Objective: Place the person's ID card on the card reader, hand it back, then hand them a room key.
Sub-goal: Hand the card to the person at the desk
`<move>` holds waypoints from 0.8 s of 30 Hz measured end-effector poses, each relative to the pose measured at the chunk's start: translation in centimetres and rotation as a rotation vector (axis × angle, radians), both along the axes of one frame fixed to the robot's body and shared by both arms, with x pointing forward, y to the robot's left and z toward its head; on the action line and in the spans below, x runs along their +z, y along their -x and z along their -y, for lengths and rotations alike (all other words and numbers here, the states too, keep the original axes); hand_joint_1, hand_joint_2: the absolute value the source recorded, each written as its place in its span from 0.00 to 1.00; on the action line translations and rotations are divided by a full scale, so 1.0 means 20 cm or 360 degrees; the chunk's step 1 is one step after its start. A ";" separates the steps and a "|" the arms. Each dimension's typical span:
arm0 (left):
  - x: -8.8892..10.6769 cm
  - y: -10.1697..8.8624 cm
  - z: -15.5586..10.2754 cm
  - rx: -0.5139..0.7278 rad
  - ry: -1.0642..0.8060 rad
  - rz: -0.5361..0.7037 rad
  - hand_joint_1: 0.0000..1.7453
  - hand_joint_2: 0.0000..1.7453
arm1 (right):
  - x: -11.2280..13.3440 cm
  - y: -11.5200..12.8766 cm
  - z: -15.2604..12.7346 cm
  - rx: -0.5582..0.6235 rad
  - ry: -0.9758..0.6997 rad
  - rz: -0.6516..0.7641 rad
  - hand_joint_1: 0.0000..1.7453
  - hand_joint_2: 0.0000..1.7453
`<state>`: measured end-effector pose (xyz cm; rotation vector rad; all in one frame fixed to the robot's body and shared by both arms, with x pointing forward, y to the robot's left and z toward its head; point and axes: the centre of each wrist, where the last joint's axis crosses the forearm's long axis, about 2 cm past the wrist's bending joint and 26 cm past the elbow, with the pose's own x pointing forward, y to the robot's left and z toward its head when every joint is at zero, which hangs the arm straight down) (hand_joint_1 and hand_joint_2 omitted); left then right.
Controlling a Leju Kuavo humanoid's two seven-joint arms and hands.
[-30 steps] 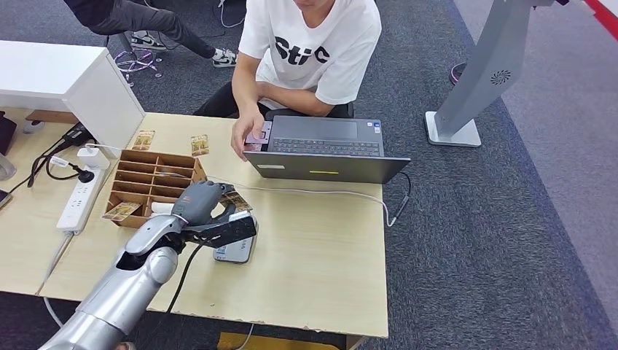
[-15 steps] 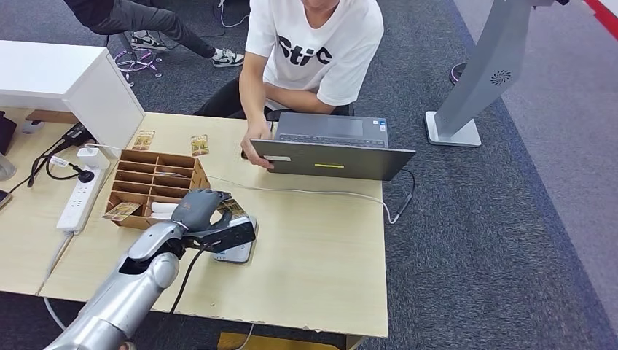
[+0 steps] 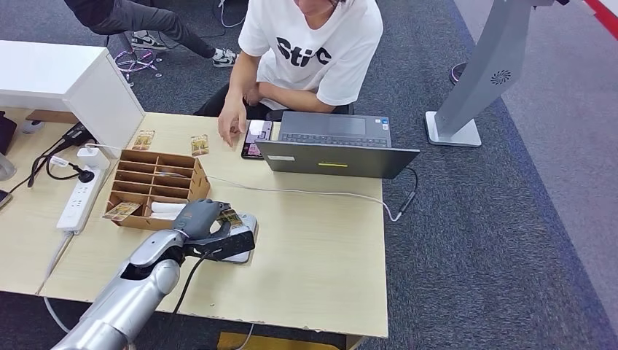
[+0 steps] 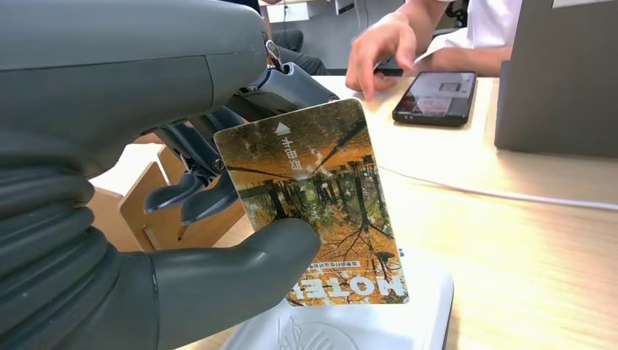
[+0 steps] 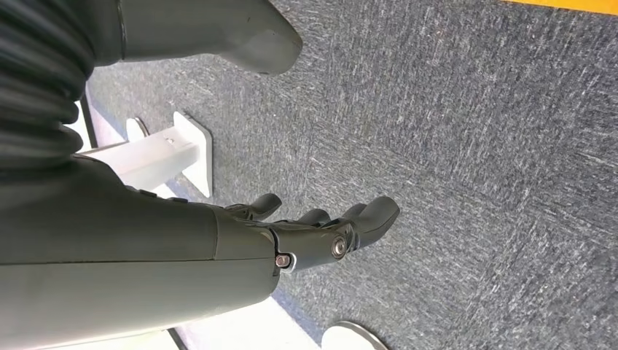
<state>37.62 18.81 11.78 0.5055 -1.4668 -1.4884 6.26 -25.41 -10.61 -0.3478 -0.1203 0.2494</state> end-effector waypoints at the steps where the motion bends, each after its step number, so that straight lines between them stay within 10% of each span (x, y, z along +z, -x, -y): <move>1: 0.00 0.00 0.00 -0.0001 -0.0003 -0.0005 1.00 1.00 | 0.00 0.00 0.00 0.0001 0.0000 0.0000 0.00 1.00; 24: -0.06 0.01 -0.06 0.0010 -0.0059 -0.0059 1.00 1.00 | 0.00 0.00 -0.02 0.0023 -0.0001 -0.0012 0.00 1.00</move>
